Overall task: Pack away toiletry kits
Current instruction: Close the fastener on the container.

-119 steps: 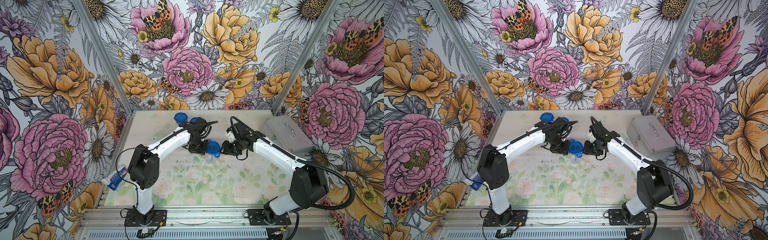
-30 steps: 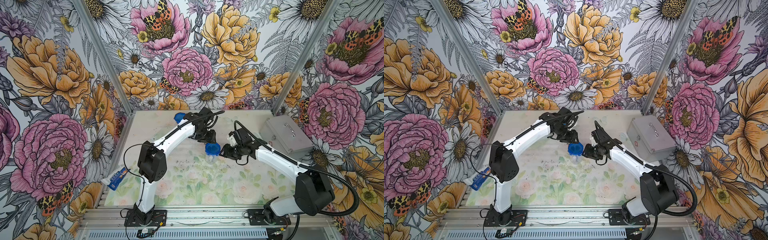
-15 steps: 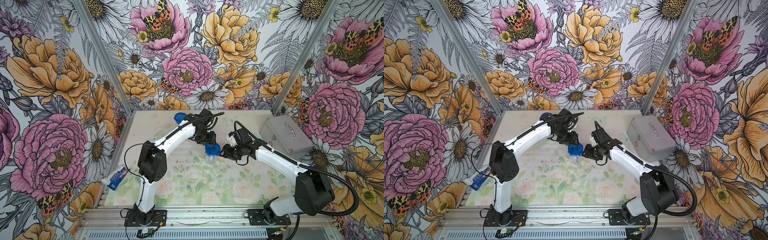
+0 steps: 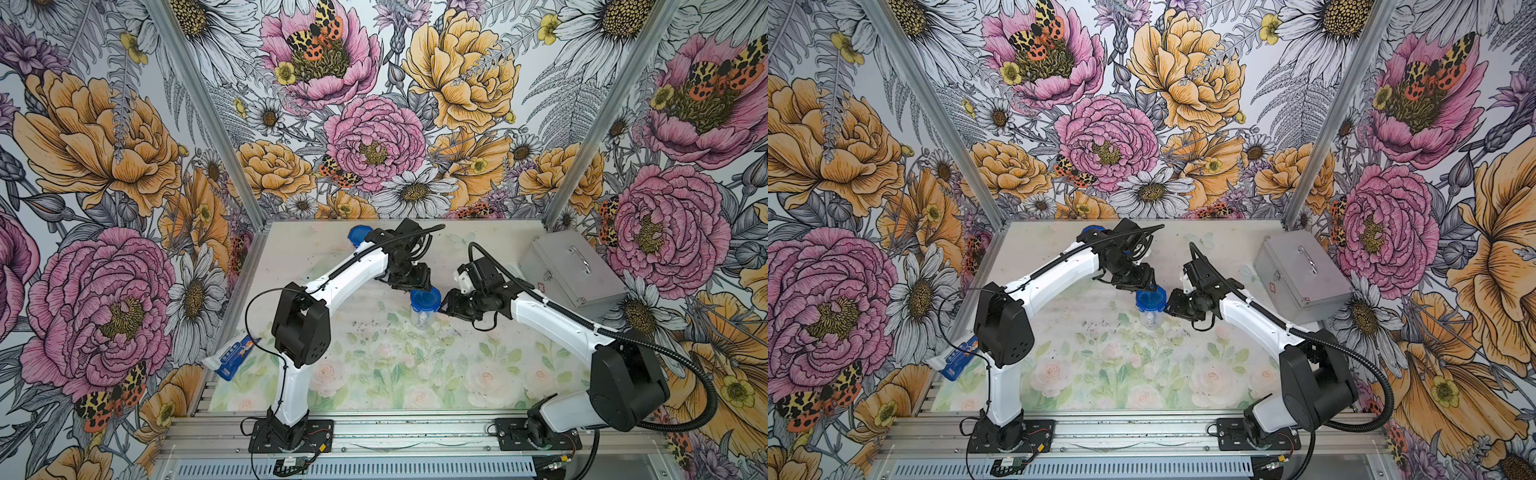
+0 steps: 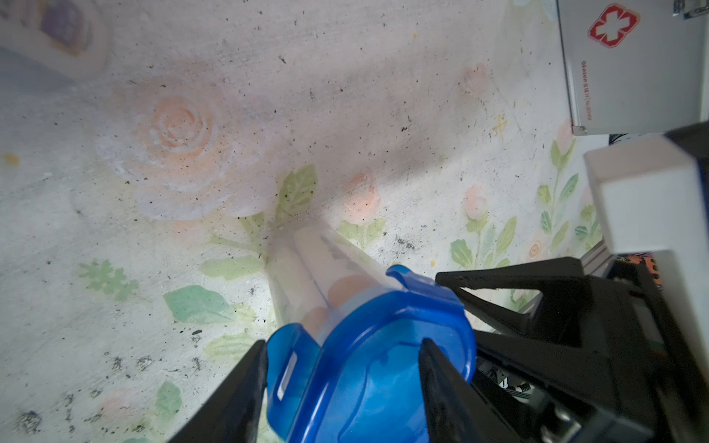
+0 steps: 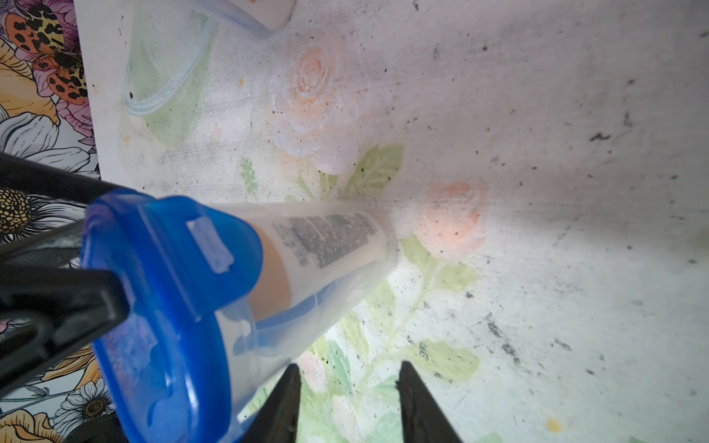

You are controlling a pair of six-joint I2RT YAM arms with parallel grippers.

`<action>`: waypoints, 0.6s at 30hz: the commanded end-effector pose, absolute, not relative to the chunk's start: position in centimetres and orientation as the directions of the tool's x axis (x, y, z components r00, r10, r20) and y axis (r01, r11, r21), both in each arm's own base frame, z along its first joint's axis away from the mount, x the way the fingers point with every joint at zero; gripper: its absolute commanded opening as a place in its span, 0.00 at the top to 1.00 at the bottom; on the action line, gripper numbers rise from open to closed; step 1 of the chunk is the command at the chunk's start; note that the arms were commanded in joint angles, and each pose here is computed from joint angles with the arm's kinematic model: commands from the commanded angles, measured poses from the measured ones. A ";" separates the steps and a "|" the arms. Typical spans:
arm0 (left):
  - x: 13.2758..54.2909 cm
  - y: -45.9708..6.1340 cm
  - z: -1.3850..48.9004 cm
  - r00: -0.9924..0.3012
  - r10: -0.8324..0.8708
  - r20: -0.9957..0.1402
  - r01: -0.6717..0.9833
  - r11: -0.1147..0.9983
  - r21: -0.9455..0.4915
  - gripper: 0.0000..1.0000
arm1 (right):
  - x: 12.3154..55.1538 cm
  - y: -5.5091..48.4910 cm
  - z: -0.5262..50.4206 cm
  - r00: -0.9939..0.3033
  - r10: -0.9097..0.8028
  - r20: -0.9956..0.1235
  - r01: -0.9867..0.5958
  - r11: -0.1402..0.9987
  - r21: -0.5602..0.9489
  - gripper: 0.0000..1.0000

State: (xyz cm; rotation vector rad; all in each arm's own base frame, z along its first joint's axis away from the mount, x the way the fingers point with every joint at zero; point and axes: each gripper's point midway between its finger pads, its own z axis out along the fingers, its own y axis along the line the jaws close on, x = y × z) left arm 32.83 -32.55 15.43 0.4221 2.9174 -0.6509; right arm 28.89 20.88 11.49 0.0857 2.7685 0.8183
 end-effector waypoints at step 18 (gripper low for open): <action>31.5 -33.0 17.1 -0.964 0.219 -0.152 0.266 0.826 -0.497 0.34 | 30.5 21.8 13.1 -0.953 0.132 -0.274 -0.051 0.819 0.571 0.58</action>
